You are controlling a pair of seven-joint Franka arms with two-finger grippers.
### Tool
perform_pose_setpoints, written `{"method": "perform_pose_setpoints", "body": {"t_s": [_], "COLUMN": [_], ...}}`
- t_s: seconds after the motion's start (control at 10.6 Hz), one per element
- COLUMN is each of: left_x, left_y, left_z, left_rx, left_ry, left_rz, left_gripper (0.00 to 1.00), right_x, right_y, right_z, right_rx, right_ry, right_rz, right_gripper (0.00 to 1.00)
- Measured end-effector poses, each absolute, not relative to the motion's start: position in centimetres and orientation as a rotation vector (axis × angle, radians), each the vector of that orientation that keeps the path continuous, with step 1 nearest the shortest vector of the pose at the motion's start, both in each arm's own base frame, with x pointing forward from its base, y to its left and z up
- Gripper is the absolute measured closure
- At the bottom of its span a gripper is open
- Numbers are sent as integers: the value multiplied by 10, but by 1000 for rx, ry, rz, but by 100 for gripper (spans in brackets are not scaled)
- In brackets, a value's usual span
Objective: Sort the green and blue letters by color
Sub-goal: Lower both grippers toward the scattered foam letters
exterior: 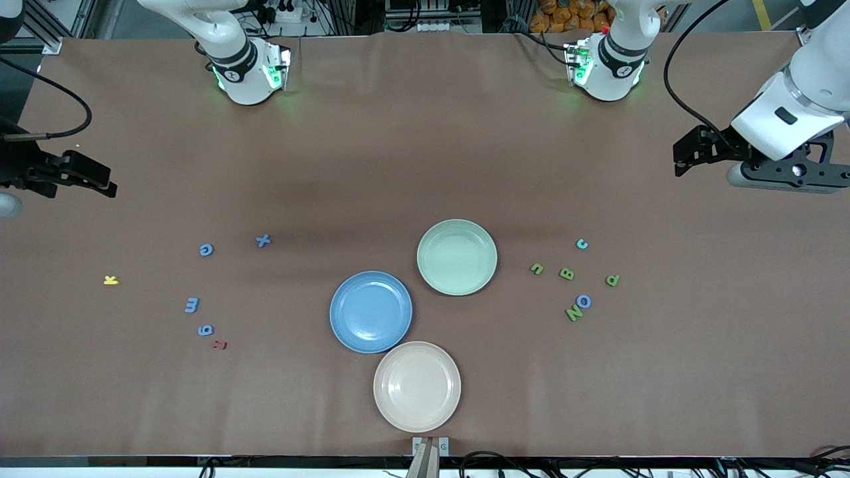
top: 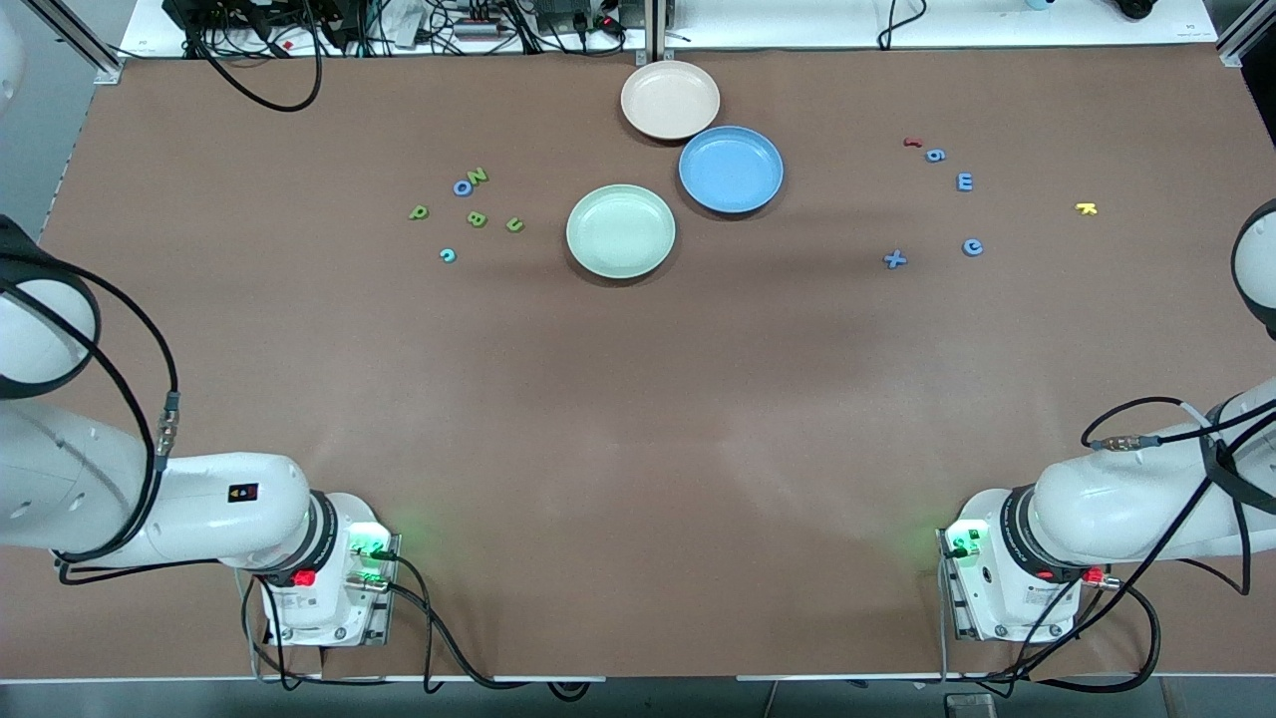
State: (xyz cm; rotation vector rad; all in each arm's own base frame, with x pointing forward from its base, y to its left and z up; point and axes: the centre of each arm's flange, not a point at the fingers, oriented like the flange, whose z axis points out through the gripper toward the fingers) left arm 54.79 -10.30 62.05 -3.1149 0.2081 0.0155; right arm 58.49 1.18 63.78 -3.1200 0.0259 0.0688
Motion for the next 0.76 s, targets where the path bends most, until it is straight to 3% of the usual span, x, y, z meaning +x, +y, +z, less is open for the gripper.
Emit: {"method": "perform_pose_setpoints", "body": {"t_s": [0.38,0.76], "left_x": [547,558], "left_y": [-102,-103], "left_z": [617,562], "left_rx": [-3112,-3108], "left_ry": [208,214], "left_rz": [47,190], "left_gripper": [0,0], "right_x": [585,586], "right_y": [12,12], "right_z": [638,631], "right_rx": [-3120,-3120], "right_ry": [26,26], "right_rz": [69,92], "right_gripper": [0,0]}}
